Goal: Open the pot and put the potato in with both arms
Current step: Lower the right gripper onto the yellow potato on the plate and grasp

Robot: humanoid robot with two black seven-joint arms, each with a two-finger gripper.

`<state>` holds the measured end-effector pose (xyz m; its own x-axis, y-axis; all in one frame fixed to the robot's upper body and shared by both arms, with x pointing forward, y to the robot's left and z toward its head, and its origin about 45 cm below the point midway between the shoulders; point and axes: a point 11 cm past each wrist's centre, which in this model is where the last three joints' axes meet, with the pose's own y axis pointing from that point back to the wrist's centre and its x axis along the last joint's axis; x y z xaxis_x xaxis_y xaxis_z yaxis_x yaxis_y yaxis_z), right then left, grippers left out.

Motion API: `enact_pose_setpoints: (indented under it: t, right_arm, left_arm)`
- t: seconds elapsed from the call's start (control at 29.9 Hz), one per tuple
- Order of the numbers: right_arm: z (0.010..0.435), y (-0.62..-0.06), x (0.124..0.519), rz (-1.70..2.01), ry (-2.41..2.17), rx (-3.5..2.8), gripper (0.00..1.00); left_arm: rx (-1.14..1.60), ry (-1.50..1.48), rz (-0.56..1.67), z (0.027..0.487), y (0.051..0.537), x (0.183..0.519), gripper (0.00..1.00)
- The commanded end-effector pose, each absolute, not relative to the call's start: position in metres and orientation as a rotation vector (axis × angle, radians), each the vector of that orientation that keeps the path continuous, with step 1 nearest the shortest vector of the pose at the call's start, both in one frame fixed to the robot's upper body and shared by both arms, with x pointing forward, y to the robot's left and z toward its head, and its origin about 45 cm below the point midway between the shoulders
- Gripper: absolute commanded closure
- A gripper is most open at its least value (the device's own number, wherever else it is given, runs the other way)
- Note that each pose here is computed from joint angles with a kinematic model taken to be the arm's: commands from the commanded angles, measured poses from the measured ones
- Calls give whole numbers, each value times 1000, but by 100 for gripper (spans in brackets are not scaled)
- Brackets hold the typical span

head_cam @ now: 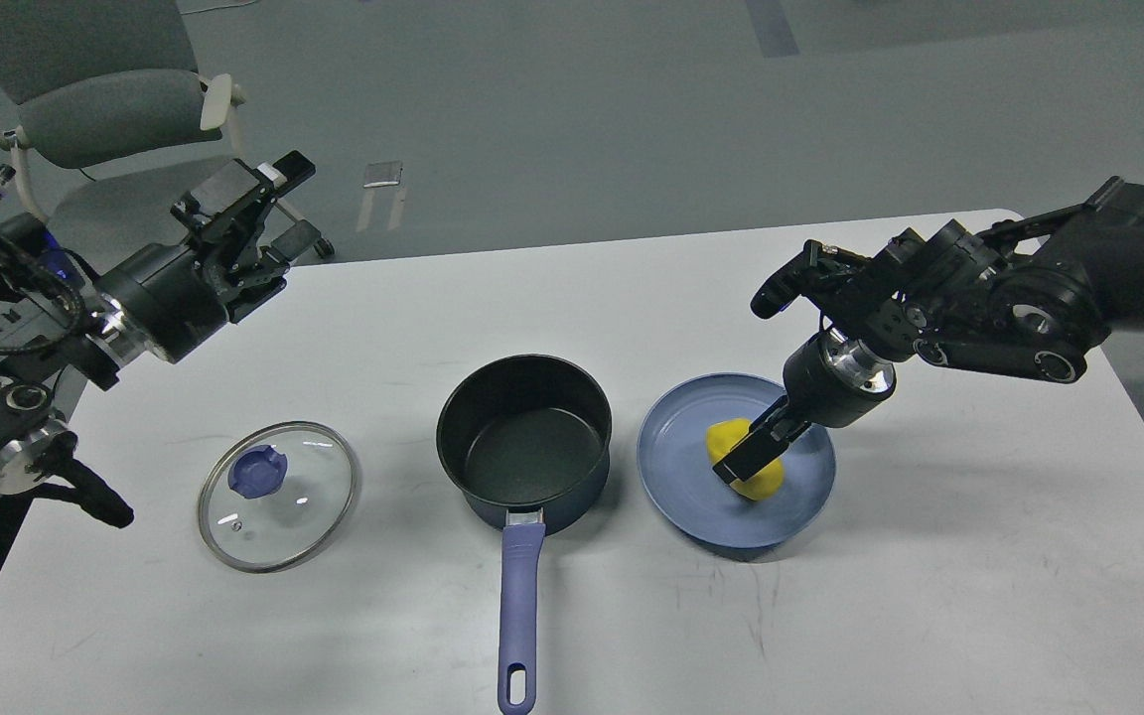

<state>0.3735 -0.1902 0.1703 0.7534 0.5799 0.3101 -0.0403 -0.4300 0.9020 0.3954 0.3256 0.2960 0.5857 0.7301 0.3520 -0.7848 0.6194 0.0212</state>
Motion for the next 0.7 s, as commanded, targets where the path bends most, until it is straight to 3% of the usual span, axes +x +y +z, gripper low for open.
enact_pose_setpoints:
  t: [0.0, 0.37, 0.47, 0.53, 0.57, 0.67]
  right_arm:
    - [168, -192, 373, 732, 411, 1902, 4]
    - [163, -190, 372, 730, 414, 1901, 7]
    - [161, -193, 371, 722, 422, 1890, 15]
    - [158, -196, 370, 716, 433, 1876, 27]
    - [158, -196, 370, 716, 433, 1876, 27]
    - [158, -198, 369, 713, 434, 1874, 47]
  left_arm:
    - [180, -325, 889, 296, 325, 396, 3]
    - [177, -326, 884, 297, 324, 395, 3]
    - [177, -326, 884, 297, 324, 395, 3]
    - [177, -326, 884, 297, 324, 395, 3]
    - [177, -326, 884, 297, 324, 395, 3]
    - [178, -325, 885, 296, 324, 395, 3]
